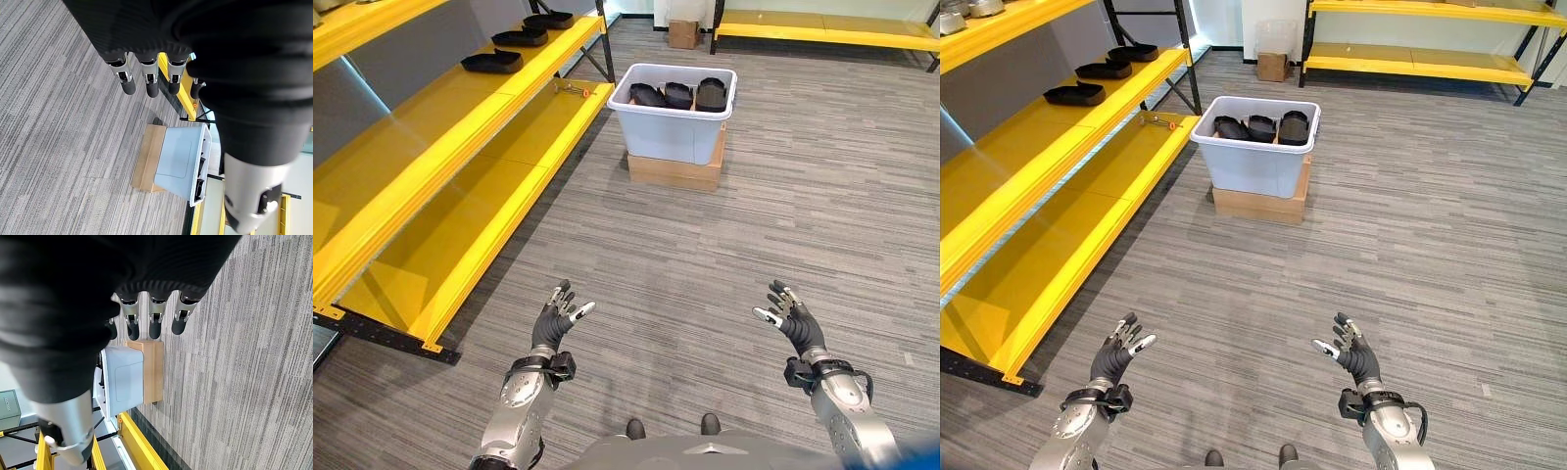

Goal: Move parts from the plastic box to the shelf.

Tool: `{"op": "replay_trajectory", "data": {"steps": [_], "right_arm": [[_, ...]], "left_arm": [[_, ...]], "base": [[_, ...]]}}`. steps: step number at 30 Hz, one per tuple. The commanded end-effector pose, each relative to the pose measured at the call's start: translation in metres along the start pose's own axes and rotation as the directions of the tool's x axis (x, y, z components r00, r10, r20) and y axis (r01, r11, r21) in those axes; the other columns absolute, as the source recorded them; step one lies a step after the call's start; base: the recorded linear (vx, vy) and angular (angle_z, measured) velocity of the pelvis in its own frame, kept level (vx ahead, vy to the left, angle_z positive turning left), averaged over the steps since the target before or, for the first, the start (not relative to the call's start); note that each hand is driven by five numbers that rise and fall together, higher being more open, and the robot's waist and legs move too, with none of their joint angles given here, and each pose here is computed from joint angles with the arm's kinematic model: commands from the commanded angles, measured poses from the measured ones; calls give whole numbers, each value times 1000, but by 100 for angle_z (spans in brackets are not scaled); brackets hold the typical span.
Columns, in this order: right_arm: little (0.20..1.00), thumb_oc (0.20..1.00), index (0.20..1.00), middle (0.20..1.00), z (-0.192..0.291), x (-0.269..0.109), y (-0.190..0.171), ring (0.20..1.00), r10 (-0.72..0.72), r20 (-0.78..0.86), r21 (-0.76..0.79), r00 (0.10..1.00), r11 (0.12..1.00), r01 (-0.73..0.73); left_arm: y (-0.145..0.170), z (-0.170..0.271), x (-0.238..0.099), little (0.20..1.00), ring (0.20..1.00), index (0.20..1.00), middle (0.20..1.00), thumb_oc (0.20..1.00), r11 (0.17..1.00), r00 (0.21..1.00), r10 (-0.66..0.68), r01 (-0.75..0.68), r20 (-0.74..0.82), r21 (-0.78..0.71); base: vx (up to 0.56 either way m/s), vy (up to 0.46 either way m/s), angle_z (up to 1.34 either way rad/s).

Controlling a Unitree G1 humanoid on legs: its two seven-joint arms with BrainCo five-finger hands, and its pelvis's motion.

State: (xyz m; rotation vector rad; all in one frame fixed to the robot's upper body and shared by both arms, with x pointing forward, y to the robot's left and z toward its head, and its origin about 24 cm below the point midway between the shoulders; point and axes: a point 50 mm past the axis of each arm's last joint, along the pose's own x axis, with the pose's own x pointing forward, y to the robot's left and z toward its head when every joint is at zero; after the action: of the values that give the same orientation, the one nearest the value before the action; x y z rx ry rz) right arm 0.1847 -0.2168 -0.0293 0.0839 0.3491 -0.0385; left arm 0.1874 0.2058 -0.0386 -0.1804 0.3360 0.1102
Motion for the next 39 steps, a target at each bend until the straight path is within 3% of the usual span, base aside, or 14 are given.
{"op": "replay_trajectory", "data": {"steps": [1, 39], "right_arm": [[1000, 1000, 1000, 1000, 8, 2, 10, 1000, 41, 57, 8, 998, 999, -42], [1000, 1000, 1000, 1000, 8, 2, 10, 1000, 41, 52, 11, 998, 999, -42]], "left_arm": [[9, 24, 7, 1000, 1000, 1000, 1000, 1000, 998, 995, -21, 15, 96, 68], [8, 24, 8, 1000, 1000, 1000, 1000, 1000, 998, 996, -27, 22, 88, 57]], "base": [[0, 0, 0], [0, 0, 0]]}}
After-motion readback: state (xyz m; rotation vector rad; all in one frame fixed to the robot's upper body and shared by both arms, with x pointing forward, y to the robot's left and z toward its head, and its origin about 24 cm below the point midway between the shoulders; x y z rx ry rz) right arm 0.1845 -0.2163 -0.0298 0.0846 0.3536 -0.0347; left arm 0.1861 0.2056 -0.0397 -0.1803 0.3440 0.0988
